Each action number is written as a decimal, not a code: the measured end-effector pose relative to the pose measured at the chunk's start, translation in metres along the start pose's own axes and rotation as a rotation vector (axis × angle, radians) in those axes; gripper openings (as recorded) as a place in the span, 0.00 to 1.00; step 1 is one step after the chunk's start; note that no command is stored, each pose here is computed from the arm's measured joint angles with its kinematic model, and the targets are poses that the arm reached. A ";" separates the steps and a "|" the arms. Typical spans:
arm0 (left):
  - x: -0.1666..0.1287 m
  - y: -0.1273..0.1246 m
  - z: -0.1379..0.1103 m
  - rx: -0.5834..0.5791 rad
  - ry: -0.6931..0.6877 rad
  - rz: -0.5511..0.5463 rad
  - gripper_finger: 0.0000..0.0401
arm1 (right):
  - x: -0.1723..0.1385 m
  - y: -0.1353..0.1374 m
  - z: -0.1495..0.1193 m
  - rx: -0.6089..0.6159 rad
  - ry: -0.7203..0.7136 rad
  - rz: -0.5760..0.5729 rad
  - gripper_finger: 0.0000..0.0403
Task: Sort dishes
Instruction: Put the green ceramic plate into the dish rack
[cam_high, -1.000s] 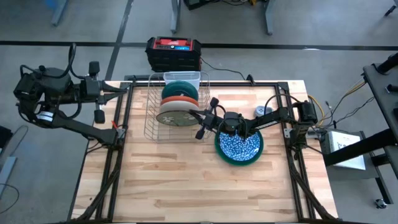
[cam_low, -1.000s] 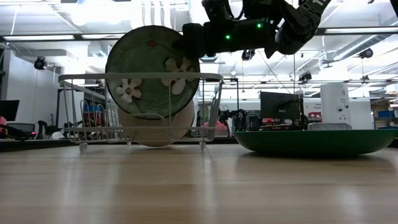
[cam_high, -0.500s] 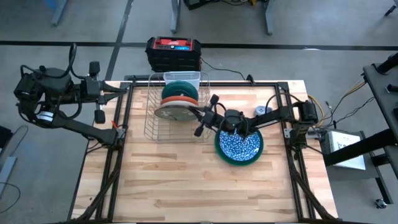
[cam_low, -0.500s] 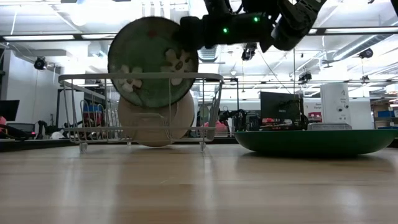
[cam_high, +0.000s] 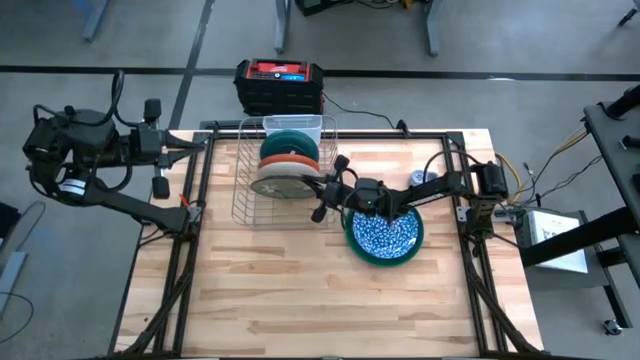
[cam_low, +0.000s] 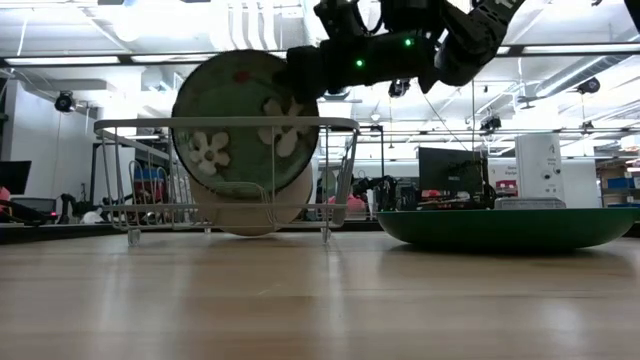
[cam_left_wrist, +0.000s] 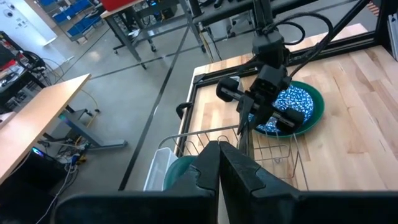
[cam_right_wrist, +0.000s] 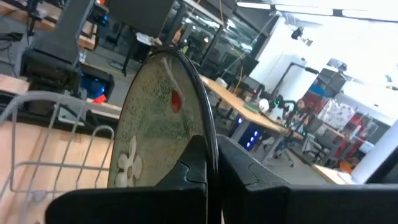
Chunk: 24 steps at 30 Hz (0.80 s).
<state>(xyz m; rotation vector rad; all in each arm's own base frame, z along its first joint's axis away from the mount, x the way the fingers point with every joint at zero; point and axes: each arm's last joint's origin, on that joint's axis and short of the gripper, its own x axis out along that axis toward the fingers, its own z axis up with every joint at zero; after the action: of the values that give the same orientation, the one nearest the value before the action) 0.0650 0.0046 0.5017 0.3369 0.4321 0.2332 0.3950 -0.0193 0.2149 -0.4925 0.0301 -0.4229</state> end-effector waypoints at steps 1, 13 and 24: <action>0.000 0.000 0.000 0.001 0.002 0.000 0.00 | 0.000 0.000 -0.001 0.004 0.007 0.001 0.00; 0.010 -0.005 -0.002 0.011 0.027 -0.007 0.00 | 0.001 0.000 -0.011 0.072 0.096 0.032 0.00; 0.012 -0.005 0.000 0.004 0.010 -0.003 0.00 | 0.002 0.001 -0.010 0.079 0.107 0.044 0.07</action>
<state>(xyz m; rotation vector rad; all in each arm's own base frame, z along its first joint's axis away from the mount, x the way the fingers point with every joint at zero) 0.0761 0.0035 0.4961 0.3394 0.4433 0.2312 0.3961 -0.0244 0.2055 -0.3901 0.1272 -0.4052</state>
